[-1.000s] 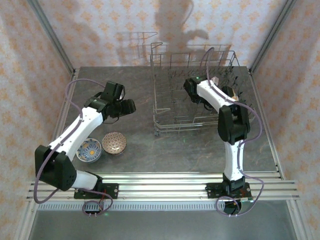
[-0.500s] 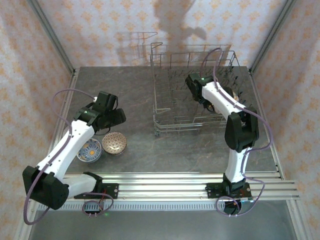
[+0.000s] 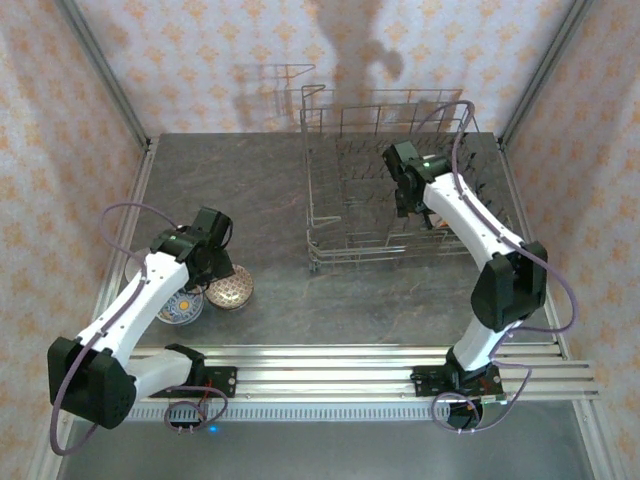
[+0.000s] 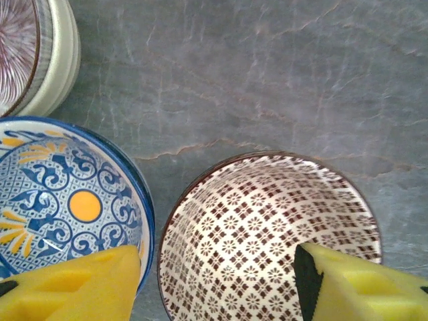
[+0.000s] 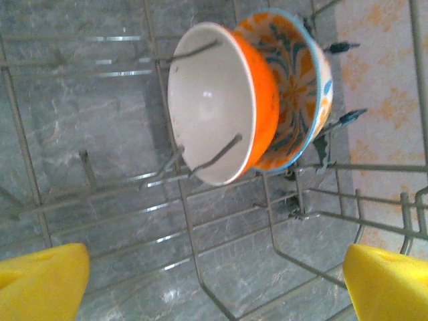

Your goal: Load the bowls into the dish rack

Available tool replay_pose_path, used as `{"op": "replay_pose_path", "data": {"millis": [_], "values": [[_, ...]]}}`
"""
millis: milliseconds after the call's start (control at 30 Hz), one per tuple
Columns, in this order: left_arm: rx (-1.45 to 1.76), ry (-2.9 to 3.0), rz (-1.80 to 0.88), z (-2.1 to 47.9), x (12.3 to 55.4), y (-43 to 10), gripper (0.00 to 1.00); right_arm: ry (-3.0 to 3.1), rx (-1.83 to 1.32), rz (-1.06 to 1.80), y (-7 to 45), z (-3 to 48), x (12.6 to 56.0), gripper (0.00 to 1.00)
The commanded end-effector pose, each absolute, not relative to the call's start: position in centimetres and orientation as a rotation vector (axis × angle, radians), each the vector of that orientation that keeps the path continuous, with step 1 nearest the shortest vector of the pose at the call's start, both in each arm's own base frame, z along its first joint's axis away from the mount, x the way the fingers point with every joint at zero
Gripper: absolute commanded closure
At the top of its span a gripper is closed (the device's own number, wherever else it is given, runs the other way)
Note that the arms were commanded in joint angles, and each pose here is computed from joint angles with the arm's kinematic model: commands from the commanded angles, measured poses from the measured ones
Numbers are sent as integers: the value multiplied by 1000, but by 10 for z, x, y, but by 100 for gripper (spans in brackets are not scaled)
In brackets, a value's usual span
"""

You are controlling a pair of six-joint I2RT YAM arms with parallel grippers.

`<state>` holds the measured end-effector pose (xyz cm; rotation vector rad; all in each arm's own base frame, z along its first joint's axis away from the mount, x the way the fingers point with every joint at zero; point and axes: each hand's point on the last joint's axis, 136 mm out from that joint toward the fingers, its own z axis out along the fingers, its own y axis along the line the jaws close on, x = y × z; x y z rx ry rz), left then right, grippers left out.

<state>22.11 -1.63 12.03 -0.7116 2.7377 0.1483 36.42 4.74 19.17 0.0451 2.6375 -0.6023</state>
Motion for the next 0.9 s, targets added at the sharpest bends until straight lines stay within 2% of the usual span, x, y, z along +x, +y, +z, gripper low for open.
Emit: {"op": "replay_pose_path", "data": {"millis": [0,233,600,867], "values": [[-783,2770,264,108,204,-2,36,2625,80,-545,49,193,355,3],[-845,2807,184,91,198,-13,38,2637,95,-511,52,186,351,4],[-860,2829,164,76,196,-17,48,2654,75,-536,51,178,352,4],[-826,2840,146,73,202,-21,70,2658,67,-553,52,175,356,4]]}}
